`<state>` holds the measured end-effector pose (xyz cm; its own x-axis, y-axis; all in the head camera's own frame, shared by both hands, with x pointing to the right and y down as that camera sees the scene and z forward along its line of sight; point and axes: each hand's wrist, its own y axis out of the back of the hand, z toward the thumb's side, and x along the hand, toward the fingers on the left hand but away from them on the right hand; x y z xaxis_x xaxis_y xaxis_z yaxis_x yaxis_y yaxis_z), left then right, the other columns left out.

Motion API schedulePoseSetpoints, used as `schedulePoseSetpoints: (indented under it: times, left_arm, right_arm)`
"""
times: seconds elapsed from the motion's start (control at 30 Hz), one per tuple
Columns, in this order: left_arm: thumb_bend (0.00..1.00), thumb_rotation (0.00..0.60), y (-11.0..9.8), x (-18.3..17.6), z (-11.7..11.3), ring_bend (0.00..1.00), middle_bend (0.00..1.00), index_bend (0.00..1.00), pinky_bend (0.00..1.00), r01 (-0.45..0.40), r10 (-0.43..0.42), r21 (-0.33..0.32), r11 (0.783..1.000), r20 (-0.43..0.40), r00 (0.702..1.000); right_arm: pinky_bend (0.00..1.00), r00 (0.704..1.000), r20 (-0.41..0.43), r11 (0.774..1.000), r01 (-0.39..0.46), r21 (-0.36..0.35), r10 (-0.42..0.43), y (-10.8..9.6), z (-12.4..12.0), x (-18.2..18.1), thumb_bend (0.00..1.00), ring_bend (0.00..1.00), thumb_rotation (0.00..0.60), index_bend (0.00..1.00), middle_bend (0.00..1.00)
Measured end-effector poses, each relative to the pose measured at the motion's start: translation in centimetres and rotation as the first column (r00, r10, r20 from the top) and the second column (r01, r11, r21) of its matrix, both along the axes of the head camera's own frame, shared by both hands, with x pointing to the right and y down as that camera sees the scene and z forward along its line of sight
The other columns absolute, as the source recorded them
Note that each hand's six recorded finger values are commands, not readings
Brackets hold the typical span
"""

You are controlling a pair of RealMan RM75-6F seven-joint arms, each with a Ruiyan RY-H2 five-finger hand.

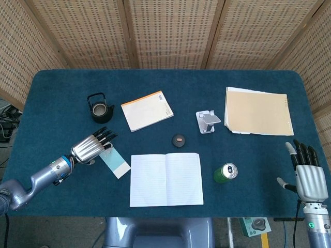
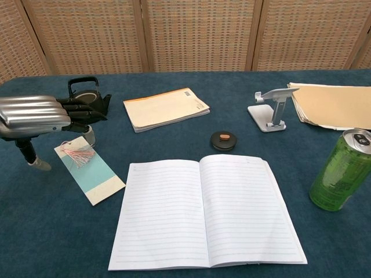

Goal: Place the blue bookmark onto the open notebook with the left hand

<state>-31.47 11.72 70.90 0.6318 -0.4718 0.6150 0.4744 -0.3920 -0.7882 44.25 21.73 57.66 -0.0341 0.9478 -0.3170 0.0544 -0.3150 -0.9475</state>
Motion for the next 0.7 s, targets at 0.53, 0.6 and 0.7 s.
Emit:
schedulePoseSetpoints:
  times: [0.53, 0.6, 0.7]
  left_arm:
    - [0.01, 0.600, 0.6, 2.1, 1.9, 0.00, 0.00, 0.31, 0.00, -0.045, 0.046, -0.042, 0.998, 0.024, 0.999]
    - [0.01, 0.600, 0.6, 2.2, 2.0, 0.00, 0.00, 0.31, 0.00, -0.045, 0.047, -0.046, 0.998, 0.026, 0.999]
    - [0.01, 0.600, 0.7, 2.5, 2.2, 0.00, 0.00, 0.32, 0.00, -0.046, 0.047, -0.049, 0.998, 0.024, 0.999]
  right_arm:
    - [0.00, 1.000, 0.003, 1.000, -0.012, -0.006, 0.012, -0.1, 0.3, 0.5, 0.07, 0.00, 0.600, 0.00, 0.00]
    - [0.00, 1.000, 0.003, 1.000, -0.014, -0.006, 0.014, -0.1, 0.3, 0.5, 0.07, 0.00, 0.600, 0.00, 0.00]
    - [0.00, 1.000, 0.003, 1.000, -0.016, -0.007, 0.016, -0.1, 0.3, 0.6, 0.07, 0.00, 0.600, 0.00, 0.00]
